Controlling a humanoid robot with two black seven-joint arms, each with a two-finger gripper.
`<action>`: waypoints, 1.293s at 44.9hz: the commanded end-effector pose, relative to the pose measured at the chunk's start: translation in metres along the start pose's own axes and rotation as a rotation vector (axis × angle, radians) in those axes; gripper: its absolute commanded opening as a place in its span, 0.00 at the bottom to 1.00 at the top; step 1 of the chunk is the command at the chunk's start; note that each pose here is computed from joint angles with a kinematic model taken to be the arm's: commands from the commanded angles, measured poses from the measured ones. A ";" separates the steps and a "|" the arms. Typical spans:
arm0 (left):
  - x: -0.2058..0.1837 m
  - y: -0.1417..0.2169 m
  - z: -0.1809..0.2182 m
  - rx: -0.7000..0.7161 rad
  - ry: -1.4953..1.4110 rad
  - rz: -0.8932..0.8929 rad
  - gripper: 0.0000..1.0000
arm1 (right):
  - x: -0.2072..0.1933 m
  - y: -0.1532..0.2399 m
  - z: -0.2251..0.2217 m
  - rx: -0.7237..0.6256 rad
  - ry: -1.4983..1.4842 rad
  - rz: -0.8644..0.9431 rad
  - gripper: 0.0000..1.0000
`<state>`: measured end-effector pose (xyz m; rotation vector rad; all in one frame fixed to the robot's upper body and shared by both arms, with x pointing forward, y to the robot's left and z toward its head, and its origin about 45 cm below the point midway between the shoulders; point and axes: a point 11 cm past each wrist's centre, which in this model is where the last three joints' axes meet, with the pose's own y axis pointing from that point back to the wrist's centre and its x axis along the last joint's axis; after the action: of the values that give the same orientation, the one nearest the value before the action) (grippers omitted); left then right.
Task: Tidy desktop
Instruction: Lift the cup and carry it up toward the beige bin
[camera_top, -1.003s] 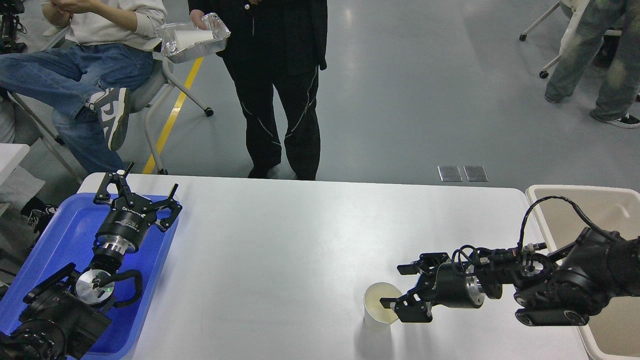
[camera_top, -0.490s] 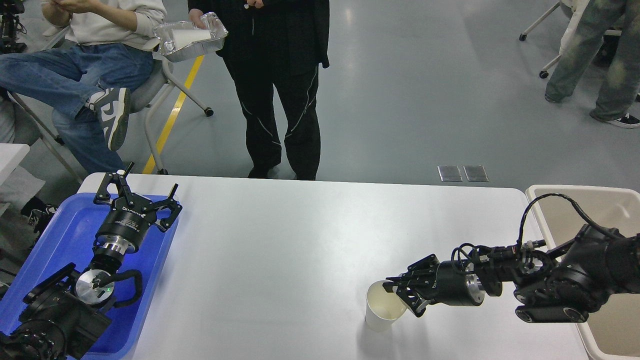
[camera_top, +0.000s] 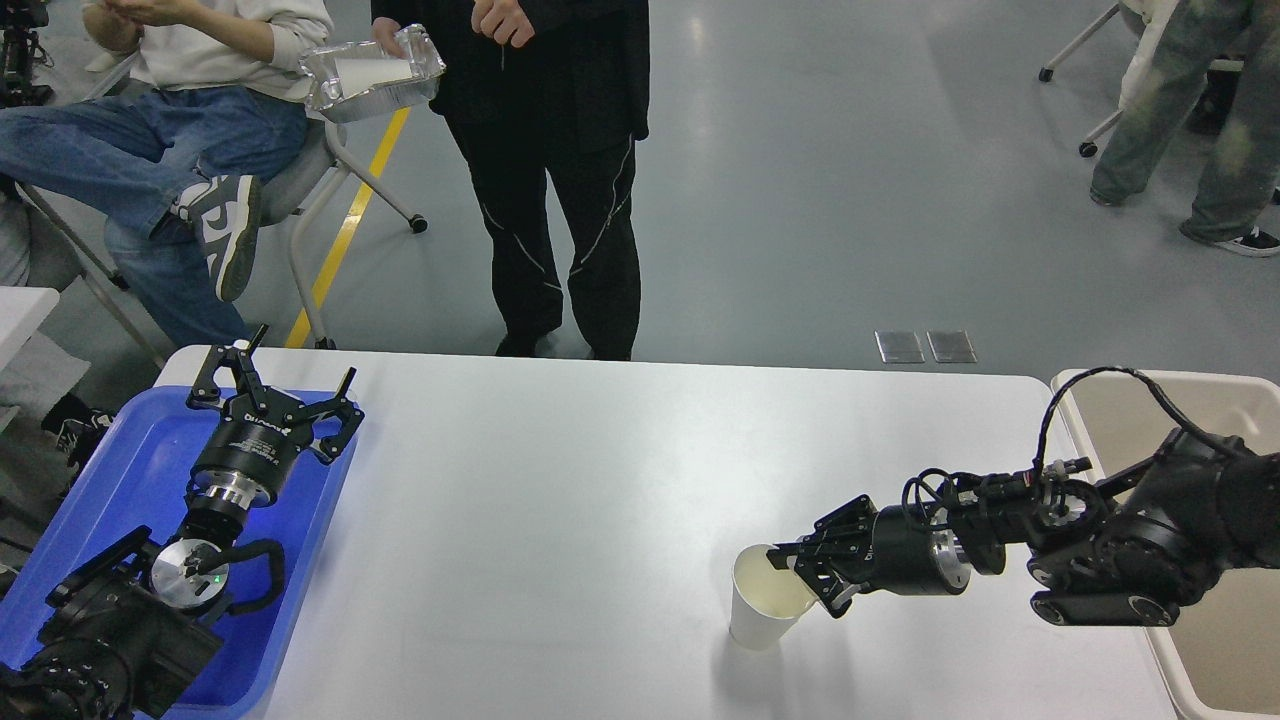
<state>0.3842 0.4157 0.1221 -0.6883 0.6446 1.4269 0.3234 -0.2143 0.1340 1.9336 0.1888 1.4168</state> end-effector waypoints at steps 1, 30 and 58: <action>0.000 0.000 0.000 0.000 0.000 0.000 1.00 | 0.028 0.008 0.008 -0.030 -0.031 0.004 0.00; 0.000 0.000 0.001 -0.001 -0.001 0.000 1.00 | 0.174 0.103 0.006 -0.103 -0.026 -0.016 0.00; 0.000 0.000 0.001 -0.001 -0.001 0.000 1.00 | 0.197 0.141 0.022 -0.176 -0.079 0.068 0.00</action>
<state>0.3842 0.4164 0.1225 -0.6888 0.6432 1.4282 0.3756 -0.2162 0.3637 1.8615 0.0141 1.3635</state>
